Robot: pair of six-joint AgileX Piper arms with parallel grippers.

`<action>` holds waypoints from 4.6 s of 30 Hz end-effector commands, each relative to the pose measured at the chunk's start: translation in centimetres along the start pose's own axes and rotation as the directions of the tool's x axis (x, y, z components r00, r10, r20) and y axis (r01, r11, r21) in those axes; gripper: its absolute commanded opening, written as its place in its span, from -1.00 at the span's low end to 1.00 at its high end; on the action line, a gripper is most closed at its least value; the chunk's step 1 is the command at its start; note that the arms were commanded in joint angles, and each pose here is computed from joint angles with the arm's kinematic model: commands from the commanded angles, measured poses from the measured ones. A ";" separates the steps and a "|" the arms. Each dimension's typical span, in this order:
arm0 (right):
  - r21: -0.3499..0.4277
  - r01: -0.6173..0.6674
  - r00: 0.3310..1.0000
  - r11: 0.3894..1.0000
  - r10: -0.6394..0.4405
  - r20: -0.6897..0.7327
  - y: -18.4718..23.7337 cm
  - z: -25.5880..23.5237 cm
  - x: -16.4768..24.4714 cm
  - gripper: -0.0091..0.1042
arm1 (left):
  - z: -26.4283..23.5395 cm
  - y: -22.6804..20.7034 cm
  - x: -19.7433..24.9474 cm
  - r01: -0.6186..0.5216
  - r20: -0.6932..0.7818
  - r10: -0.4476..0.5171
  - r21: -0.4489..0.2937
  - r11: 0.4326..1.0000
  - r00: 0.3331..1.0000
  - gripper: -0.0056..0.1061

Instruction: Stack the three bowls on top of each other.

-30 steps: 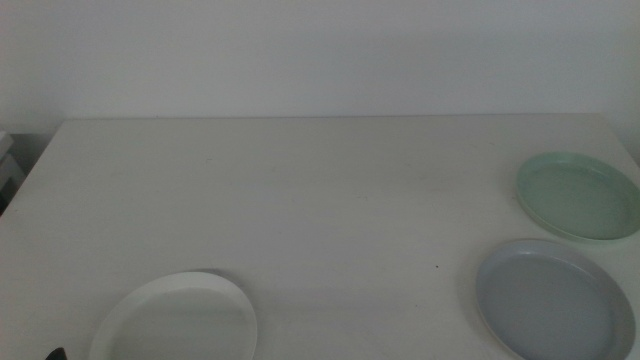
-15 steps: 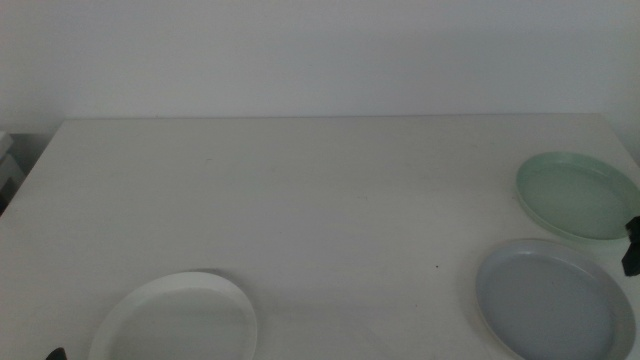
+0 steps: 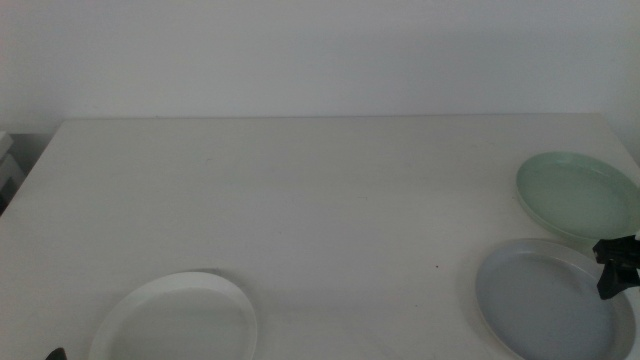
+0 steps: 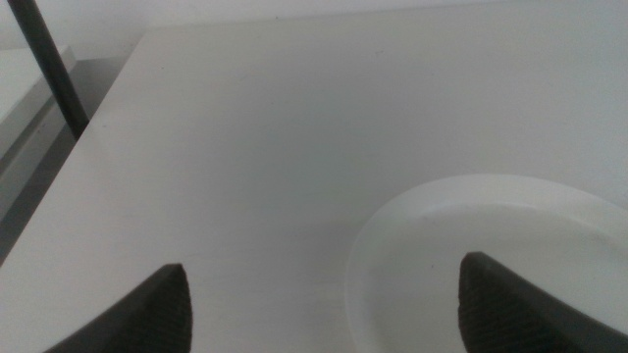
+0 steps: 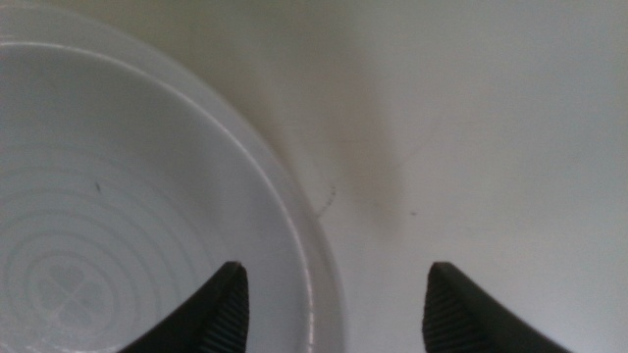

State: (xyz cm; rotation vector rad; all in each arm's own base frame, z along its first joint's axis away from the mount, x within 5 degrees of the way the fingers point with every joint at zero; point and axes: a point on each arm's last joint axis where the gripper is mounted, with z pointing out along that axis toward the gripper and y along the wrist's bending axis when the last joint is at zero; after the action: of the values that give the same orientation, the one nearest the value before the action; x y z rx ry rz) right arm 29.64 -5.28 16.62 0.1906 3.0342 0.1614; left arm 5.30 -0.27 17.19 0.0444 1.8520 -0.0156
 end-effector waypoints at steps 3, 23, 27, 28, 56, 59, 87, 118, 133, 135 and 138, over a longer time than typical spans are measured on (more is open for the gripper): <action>0.002 0.023 0.998 1.000 -0.024 0.061 0.4 -1.3 -0.8 -0.17 | -0.2 0.0 -0.8 0.023 0.087 -0.023 -0.002 1.000 0.996 0.78; -0.040 0.120 0.987 0.992 -0.115 0.112 4.0 -4.1 -0.2 -0.86 | -0.2 0.0 -0.8 0.023 0.087 -0.023 -0.002 1.000 0.996 0.78; -0.074 0.147 0.973 0.986 -0.131 0.190 7.2 -6.9 -0.4 -0.86 | -0.2 0.0 -0.8 0.023 0.087 -0.023 -0.002 1.000 0.996 0.78; -0.082 0.143 0.972 0.986 -0.124 0.201 7.9 -7.4 -0.5 -0.86 | -0.2 0.0 -0.8 0.023 0.087 -0.023 -0.002 1.000 0.996 0.78; -0.192 0.280 0.952 0.941 -0.246 0.183 22.9 -1.8 -5.1 -0.86 | -0.2 0.0 -0.8 0.023 0.087 -0.023 -0.002 1.000 0.996 0.78; -0.194 0.270 0.957 0.943 -0.241 0.158 23.0 -0.8 -5.1 -0.86 | -0.2 0.0 -0.8 0.023 0.087 -0.023 -0.002 1.000 0.996 0.78; -0.127 0.212 0.871 0.969 -0.129 0.475 13.8 -14.4 -5.6 0.11 | -0.2 0.0 -0.8 0.023 0.087 -0.023 -0.002 1.000 0.996 0.78; 0.044 -0.078 0.919 0.996 0.055 0.390 -5.7 -4.5 -16.8 0.05 | -0.2 0.0 -0.8 0.023 0.087 -0.023 -0.002 1.000 0.996 0.78; 0.105 -0.054 0.950 0.993 0.019 0.311 -6.7 -1.3 -17.0 -0.32 | -0.2 0.0 -0.8 0.023 0.087 -0.023 -0.002 1.000 0.996 0.78; 0.109 -0.049 0.951 0.993 0.013 0.310 -6.7 -1.3 -17.0 -0.57 | -0.2 0.0 -0.8 0.023 0.087 -0.023 -0.002 1.000 0.996 0.78; 0.104 -0.048 0.953 0.993 0.015 0.302 -6.6 -1.5 -16.9 -0.86 | -0.2 0.0 -0.8 0.023 0.087 -0.023 -0.002 1.000 0.996 0.78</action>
State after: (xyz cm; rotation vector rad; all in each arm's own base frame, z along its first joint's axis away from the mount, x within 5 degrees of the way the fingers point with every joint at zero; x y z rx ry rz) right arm 45.25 -13.68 14.92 0.2696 2.8339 0.0112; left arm 5.30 -0.27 17.19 0.0444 1.8520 -0.0156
